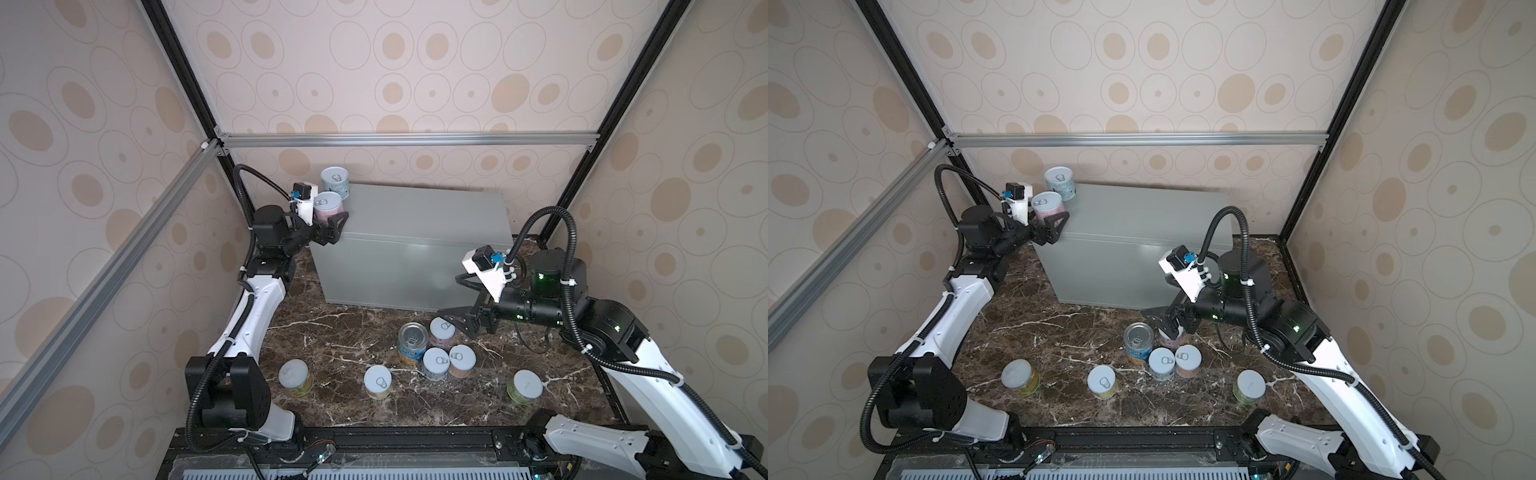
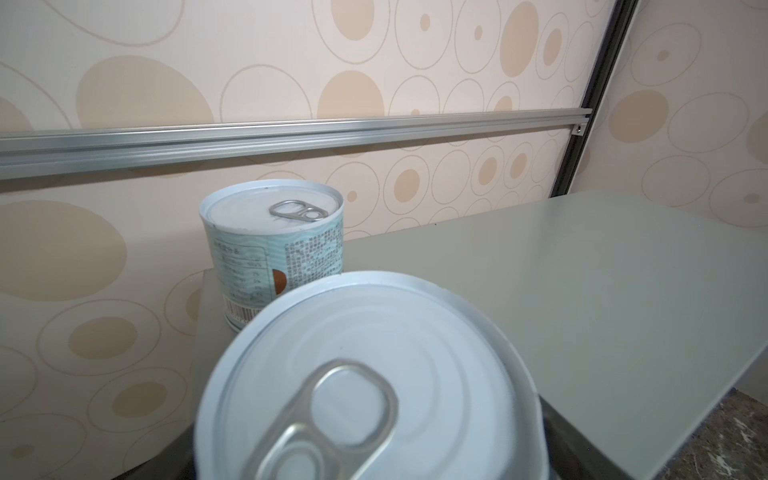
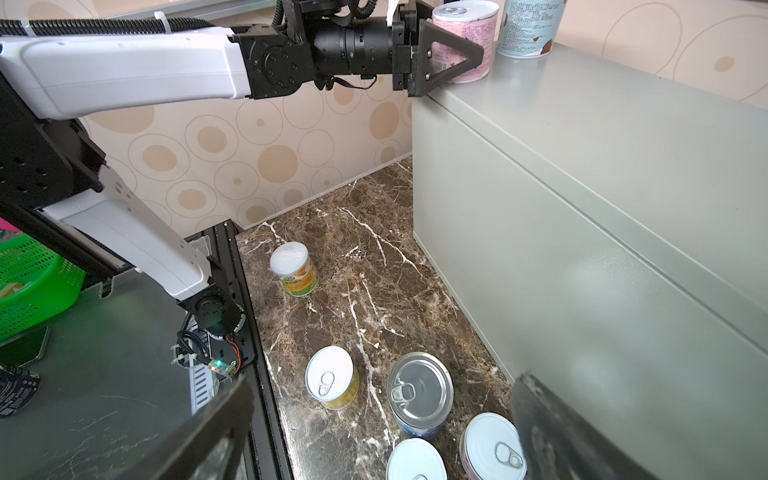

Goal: Place and organize the canned foods onto the counter
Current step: 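Open the left gripper and withdraw the left arm while the right gripper reaches down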

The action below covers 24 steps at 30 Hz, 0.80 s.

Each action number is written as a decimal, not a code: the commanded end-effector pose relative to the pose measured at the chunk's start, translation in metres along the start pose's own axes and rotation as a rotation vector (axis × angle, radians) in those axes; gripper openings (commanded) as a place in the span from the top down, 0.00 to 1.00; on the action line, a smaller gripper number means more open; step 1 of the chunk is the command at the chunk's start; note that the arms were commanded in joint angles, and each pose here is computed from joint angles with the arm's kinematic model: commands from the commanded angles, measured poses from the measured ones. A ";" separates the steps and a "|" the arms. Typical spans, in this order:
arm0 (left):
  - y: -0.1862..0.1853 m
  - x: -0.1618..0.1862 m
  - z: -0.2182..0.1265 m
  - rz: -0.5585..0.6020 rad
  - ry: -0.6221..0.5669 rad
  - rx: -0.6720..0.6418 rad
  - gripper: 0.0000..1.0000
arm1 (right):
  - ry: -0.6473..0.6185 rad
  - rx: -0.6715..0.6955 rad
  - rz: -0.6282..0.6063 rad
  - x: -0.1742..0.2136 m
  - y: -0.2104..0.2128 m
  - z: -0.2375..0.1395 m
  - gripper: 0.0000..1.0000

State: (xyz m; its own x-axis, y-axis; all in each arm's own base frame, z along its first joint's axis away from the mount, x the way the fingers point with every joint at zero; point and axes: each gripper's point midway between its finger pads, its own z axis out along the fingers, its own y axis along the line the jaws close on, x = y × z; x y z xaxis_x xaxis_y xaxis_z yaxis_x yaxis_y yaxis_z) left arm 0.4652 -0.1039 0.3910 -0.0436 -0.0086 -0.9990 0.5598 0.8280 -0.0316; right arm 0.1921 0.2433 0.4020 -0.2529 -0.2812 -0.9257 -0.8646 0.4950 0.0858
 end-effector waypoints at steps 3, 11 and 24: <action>-0.009 -0.001 -0.006 -0.006 0.026 0.000 0.02 | -0.007 -0.028 -0.002 0.001 0.006 -0.003 0.00; -0.004 0.007 -0.059 -0.037 0.014 -0.176 0.02 | 0.057 -0.003 0.000 0.011 -0.002 0.010 0.00; 0.056 0.059 -0.162 -0.193 0.202 -0.700 0.02 | 0.182 -0.149 -0.041 0.057 0.045 0.103 0.00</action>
State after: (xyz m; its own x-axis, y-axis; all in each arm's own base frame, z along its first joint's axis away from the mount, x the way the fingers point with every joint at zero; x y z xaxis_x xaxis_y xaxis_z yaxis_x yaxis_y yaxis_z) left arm 0.3741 -0.0005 0.3655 -0.1813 -0.0895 -0.9793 0.0680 0.9923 -0.1033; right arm 0.1850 0.3078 0.3340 -0.2853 -0.4377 -0.8526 -0.9154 0.3881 0.1071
